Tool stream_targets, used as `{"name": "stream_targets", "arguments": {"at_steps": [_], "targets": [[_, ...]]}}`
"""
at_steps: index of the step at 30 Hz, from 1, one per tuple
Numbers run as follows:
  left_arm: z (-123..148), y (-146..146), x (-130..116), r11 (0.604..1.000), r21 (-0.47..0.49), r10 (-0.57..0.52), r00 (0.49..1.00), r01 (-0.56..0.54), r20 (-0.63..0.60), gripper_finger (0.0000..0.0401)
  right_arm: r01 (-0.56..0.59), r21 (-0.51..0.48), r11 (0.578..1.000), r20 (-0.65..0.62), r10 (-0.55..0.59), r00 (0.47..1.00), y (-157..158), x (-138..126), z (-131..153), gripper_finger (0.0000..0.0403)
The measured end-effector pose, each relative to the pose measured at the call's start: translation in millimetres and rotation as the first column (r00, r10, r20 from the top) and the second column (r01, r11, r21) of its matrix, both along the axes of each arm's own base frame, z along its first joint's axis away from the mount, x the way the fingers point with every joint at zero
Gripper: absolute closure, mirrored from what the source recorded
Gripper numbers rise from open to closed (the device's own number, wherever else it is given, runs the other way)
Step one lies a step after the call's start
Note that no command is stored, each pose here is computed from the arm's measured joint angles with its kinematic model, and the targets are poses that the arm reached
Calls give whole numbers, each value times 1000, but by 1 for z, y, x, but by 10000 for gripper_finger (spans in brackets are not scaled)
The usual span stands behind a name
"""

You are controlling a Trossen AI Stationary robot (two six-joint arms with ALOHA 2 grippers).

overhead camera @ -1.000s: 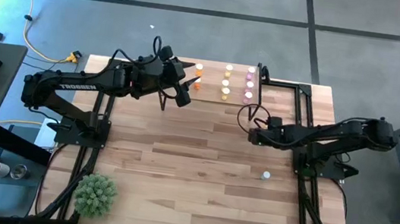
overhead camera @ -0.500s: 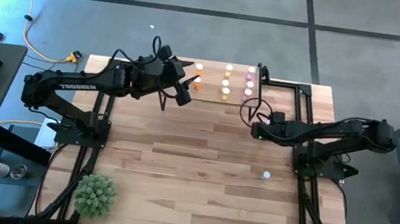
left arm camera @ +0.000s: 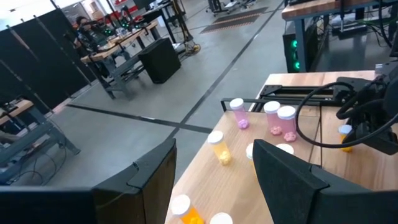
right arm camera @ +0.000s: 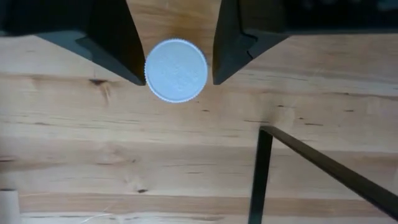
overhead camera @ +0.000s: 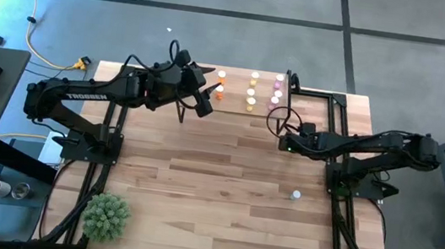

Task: Pick and place medicine bottles onto shelf by color
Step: Put the orange pill bottle on the shelf aligned with the other orange pill bottles

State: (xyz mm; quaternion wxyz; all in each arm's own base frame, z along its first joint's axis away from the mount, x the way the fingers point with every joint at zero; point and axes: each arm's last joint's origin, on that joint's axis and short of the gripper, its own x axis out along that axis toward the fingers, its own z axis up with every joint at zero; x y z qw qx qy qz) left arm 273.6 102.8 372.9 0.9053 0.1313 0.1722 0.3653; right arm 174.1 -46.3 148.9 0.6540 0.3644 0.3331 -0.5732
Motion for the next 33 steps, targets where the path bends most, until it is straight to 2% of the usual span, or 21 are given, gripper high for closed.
{"name": "stream_targets", "arguments": {"at_steps": [19, 33], "targets": [[0, 0, 0, 1000, 0, 0, 1000, 0, 0, 201, -10, 50, 999, -2, 10, 1000, 2, -1, -1, 317], [0, 0, 0, 1000, -2, 0, 1000, 0, -5, 201, -27, 124, 992, 86, 17, 996, 25, -6, 10, 316]]}}
